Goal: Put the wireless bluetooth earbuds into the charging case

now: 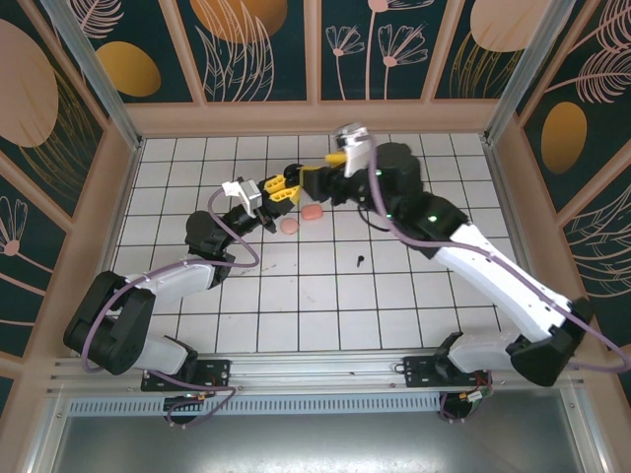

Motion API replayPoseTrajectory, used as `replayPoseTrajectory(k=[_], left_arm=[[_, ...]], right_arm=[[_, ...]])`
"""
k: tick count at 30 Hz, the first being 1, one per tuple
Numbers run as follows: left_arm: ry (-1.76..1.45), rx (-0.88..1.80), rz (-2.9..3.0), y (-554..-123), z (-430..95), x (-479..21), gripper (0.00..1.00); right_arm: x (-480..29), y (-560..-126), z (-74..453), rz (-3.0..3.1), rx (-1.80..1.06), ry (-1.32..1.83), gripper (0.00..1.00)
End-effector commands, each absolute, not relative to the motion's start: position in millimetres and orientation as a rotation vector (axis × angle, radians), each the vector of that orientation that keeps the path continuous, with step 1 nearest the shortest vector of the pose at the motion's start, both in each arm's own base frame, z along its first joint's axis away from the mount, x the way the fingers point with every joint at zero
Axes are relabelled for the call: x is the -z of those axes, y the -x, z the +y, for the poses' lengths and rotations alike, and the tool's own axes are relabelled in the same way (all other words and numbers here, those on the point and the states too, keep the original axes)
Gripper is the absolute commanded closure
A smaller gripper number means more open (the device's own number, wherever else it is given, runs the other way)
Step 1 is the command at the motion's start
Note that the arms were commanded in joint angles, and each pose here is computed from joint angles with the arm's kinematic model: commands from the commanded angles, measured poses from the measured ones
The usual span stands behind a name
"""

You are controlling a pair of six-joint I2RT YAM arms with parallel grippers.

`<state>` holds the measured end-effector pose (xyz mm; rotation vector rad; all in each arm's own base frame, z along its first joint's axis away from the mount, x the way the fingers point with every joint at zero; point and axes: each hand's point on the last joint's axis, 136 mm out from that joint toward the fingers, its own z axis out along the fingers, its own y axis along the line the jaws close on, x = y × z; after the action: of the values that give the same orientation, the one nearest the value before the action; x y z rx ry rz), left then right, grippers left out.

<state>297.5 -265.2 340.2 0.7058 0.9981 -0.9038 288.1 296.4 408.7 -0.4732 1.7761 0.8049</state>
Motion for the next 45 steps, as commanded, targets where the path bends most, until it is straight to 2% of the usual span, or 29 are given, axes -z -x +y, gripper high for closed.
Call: replayPoseTrajectory(k=[1, 5, 13, 19, 22, 29, 39, 45], left_arm=[[-0.697, 0.861, 0.906, -288, -260, -357, 1.00], [-0.692, 0.850, 0.907, -288, -258, -356, 1.00], [-0.665, 0.845, 0.927, -293, -256, -356, 1.00], [-0.635, 0.869, 0.938, -294, -254, -357, 1.00], [-0.628, 0.886, 0.941, -292, -254, -355, 1.00], [-0.622, 0.891, 0.940, -289, -251, -348, 1.00], [-0.631, 0.886, 0.926, -285, -250, -346, 1.00], [-0.638, 0.882, 0.921, -286, -251, -346, 1.00]], right_arm=[[-418, -285, 251, 1.829, -0.834, 0.261, 0.31], [-353, -291, 222, 2.042, -0.732, 0.121, 0.31], [-186, -283, 192, 2.524, -0.463, -0.177, 0.35], [-102, -267, 171, 2.691, -0.290, -0.386, 0.38], [-79, -263, 166, 2.719, -0.250, -0.459, 0.40], [-65, -275, 175, 2.728, -0.253, -0.493, 0.47], [-40, -300, 187, 2.772, -0.190, -0.479, 0.49], [-33, -305, 192, 2.783, -0.204, -0.453, 0.53]])
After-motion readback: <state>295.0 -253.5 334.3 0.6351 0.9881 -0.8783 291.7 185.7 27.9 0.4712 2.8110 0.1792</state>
